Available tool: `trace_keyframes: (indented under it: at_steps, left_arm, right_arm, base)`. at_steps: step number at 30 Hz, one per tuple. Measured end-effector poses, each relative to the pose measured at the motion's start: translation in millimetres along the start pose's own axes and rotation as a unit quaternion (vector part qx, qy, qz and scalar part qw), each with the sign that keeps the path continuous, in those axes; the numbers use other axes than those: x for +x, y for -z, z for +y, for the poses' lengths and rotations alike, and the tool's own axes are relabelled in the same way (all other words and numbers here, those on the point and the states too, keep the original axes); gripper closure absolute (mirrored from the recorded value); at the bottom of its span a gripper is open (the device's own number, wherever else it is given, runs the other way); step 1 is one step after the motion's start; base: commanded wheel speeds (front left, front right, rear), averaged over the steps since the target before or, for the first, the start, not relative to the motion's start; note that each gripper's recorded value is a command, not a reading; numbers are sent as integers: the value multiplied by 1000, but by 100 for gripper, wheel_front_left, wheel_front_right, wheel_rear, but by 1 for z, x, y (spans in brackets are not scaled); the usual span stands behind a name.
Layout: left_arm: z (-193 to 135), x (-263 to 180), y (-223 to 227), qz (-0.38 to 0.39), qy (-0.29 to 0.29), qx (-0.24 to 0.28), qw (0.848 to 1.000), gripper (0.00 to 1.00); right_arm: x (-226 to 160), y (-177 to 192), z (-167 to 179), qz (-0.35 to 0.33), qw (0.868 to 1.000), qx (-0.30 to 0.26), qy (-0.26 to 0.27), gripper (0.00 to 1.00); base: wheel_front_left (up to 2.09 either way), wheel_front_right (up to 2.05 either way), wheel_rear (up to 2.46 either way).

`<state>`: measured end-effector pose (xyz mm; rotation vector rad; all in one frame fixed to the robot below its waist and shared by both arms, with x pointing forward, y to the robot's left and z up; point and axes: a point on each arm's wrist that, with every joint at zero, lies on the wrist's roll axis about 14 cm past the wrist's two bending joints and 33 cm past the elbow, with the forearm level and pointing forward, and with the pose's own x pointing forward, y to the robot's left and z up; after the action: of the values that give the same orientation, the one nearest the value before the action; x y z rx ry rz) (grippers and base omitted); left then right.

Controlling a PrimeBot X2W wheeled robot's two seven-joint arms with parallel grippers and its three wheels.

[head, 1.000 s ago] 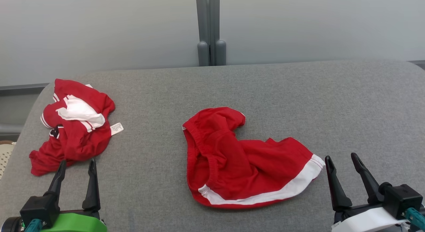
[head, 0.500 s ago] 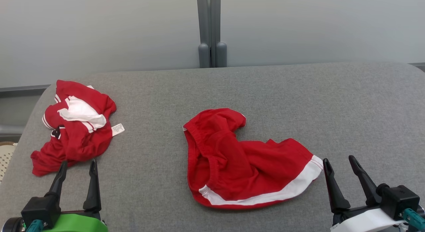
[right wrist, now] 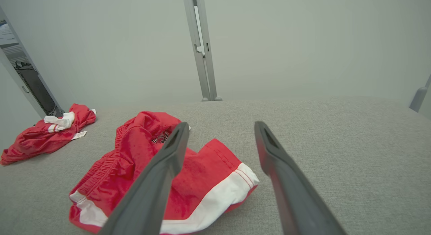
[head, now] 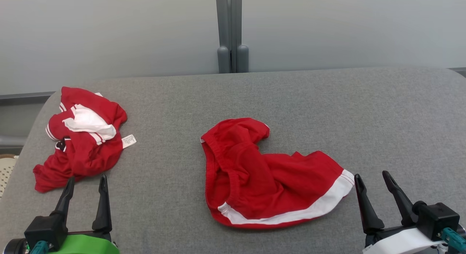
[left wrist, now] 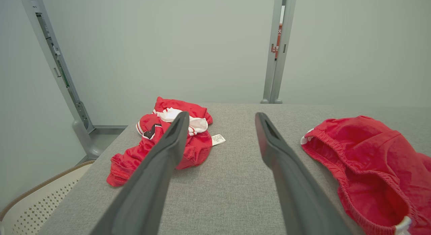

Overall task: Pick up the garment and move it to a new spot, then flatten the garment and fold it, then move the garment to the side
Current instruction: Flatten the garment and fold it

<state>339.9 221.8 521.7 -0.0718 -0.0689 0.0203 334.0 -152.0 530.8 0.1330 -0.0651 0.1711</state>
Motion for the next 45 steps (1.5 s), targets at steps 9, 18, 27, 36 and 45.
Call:
trace_keyframes:
  at_steps: [9, 18, 27, 36, 45]
  left_arm:
    - [-28, 7, 6, 12, 48, -1, 999, 0]
    - [-111, 34, 18, 34, 184, -1, 982, 0]
    - [-164, 29, 80, 124, 286, 14, 950, 0]
    - [-195, 0, 127, 194, 352, 17, 916, 0]
    - [-193, -11, 146, 225, 356, 19, 907, 0]
  right_arm:
    - [8, 4, -11, 13, 1000, -23, 3, 0]
    - [37, 36, -30, 81, 995, -59, -7, 0]
    - [56, 77, -39, 142, 988, -57, -21, 0]
    - [53, 103, -38, 176, 983, -47, -35, 0]
    - [54, 117, -32, 195, 979, -41, -50, 0]
  base:
    - [0, 0, 0]
    - [0, 0, 0]
    - [0, 0, 0]
    - [0, 0, 0]
    - [0, 0, 0]
